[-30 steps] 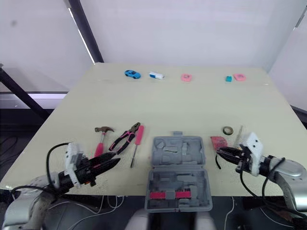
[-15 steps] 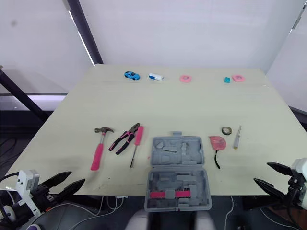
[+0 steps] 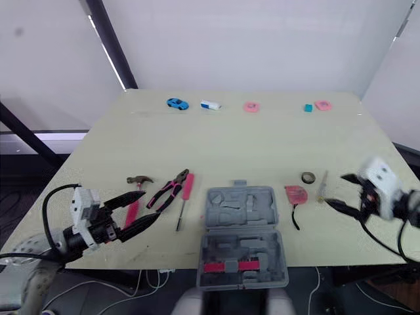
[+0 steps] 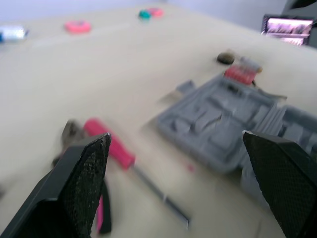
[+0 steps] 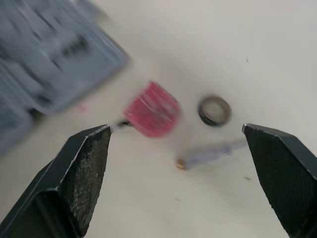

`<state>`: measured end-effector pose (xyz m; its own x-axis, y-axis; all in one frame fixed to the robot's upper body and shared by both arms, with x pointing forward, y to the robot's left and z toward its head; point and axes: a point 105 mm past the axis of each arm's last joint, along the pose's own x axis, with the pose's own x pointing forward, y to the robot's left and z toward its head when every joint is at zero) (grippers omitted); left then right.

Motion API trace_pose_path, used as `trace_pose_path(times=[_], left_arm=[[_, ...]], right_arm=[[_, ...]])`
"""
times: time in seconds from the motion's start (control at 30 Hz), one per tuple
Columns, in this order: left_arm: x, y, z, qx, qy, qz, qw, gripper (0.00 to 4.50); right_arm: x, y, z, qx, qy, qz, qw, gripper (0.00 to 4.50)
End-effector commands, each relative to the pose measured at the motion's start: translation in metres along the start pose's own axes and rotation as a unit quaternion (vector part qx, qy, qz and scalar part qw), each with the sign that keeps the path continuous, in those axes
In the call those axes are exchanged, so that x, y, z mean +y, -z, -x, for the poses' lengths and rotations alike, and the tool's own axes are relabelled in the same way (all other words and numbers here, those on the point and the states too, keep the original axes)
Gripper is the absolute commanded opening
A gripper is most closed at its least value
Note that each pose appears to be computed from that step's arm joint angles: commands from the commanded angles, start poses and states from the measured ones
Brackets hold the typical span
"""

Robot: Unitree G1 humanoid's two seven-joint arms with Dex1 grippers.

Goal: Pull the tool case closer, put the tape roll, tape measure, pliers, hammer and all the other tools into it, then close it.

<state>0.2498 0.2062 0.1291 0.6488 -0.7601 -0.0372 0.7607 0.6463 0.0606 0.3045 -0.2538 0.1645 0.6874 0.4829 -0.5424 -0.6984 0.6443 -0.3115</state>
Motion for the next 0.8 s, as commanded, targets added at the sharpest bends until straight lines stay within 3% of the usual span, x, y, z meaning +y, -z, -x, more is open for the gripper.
trace_pose_path(times=[0.03, 0.2, 0.3, 0.4, 0.8], left_arm=[[-0.007, -0.013, -0.007, -0.037, 0.024, -0.013, 0.999, 4.50], [-0.031, -0.032, -0.013, -0.068, 0.149, 0.038, 0.986, 4.50], [-0.033, -0.038, -0.014, -0.082, 0.160, 0.034, 0.983, 4.50], [-0.035, -0.040, -0.015, -0.085, 0.163, 0.033, 0.982, 4.50], [-0.038, -0.042, -0.016, -0.086, 0.159, 0.031, 0.983, 4.50]], right_arm=[[-0.004, 0.000, -0.014, 0.052, -0.033, -0.031, 0.998, 4.45], [-0.033, -0.029, -0.062, 0.113, -0.034, 0.027, 0.993, 4.45], [-0.042, -0.029, -0.083, 0.150, -0.048, 0.030, 0.987, 3.72], [-0.044, -0.024, -0.097, 0.177, -0.057, 0.038, 0.982, 2.40], [-0.041, -0.007, -0.123, 0.210, -0.053, 0.003, 0.976, 2.40]])
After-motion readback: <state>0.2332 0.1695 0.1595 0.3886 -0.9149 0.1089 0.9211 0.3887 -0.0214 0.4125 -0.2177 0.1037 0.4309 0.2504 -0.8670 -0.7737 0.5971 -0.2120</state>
